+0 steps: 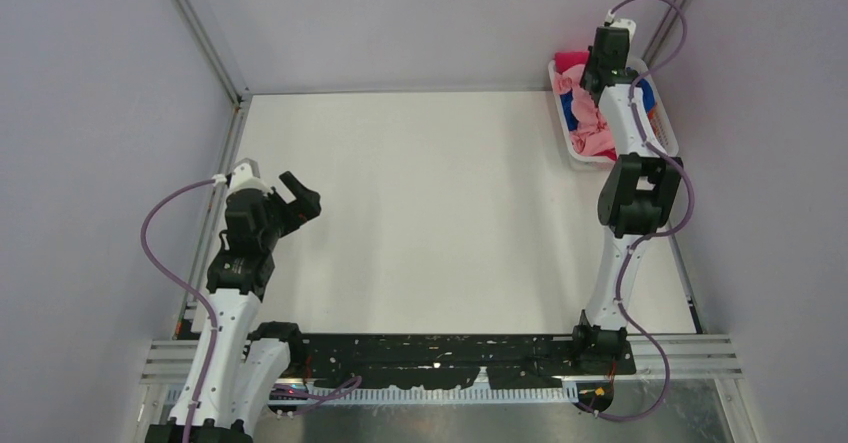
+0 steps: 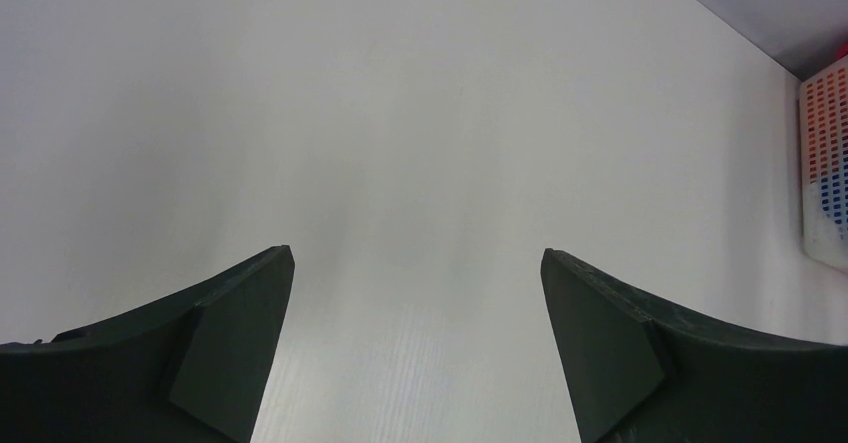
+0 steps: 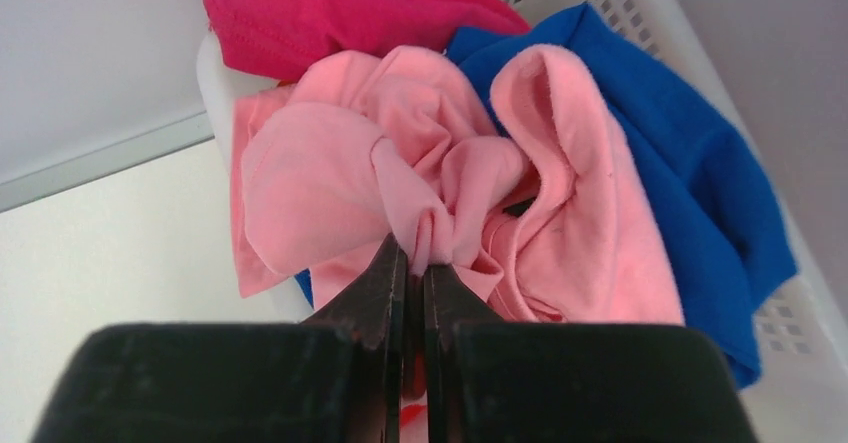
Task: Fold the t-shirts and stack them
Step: Grab crumpled tshirt from bin with the right arm, then move the tshirt to the center of the board, then flatten out the tshirt
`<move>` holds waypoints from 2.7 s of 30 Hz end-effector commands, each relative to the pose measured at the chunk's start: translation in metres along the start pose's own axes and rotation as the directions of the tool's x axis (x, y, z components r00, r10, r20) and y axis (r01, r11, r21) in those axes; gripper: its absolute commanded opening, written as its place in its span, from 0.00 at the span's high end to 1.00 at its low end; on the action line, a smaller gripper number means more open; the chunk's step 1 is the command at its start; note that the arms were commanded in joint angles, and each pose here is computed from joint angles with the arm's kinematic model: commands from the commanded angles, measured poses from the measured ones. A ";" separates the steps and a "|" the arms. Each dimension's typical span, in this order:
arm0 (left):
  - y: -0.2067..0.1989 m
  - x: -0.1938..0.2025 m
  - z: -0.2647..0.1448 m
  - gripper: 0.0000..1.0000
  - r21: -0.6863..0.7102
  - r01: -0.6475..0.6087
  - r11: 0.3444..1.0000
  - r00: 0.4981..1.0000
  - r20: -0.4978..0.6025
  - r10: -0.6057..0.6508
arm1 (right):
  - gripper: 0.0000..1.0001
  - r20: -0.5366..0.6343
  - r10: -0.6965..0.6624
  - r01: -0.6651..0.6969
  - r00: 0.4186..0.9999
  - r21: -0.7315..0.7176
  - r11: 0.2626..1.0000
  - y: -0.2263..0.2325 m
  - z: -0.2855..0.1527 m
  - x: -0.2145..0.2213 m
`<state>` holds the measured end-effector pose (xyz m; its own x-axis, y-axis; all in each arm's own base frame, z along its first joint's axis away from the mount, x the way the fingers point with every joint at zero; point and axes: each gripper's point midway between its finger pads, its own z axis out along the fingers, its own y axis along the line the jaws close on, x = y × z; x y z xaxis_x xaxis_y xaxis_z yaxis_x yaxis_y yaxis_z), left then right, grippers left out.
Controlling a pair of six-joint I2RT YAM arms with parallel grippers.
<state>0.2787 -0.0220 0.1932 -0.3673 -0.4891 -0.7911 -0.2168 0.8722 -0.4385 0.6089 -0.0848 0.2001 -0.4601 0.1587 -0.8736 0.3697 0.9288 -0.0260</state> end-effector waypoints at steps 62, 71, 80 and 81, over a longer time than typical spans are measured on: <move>-0.037 0.094 -0.027 0.01 0.267 0.188 0.945 0.931 -0.354 -0.085 | 0.02 -0.064 0.022 -0.045 0.998 -0.386 0.921 0.042 -0.265 0.182; -0.067 0.123 -0.028 0.01 0.339 0.071 0.938 0.899 -0.429 0.087 | 0.05 -0.008 0.010 -0.012 1.000 -0.439 0.898 0.034 -0.285 0.188; -0.078 0.131 0.013 0.08 0.261 -0.018 0.965 0.838 -0.523 0.157 | 0.05 0.025 -0.105 0.102 0.994 -0.537 0.837 0.072 -0.291 0.199; -0.080 0.132 0.019 0.10 0.259 -0.019 0.966 0.834 -0.529 0.158 | 0.05 0.019 -0.131 0.122 0.991 -0.511 0.851 0.073 -0.285 0.204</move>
<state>0.2326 -0.1486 0.1003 -0.8482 -0.2939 -0.4407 -0.0174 0.8469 -0.5314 0.2959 0.0928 0.1449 -0.5428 0.1003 -0.8338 -0.0918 0.9798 0.1776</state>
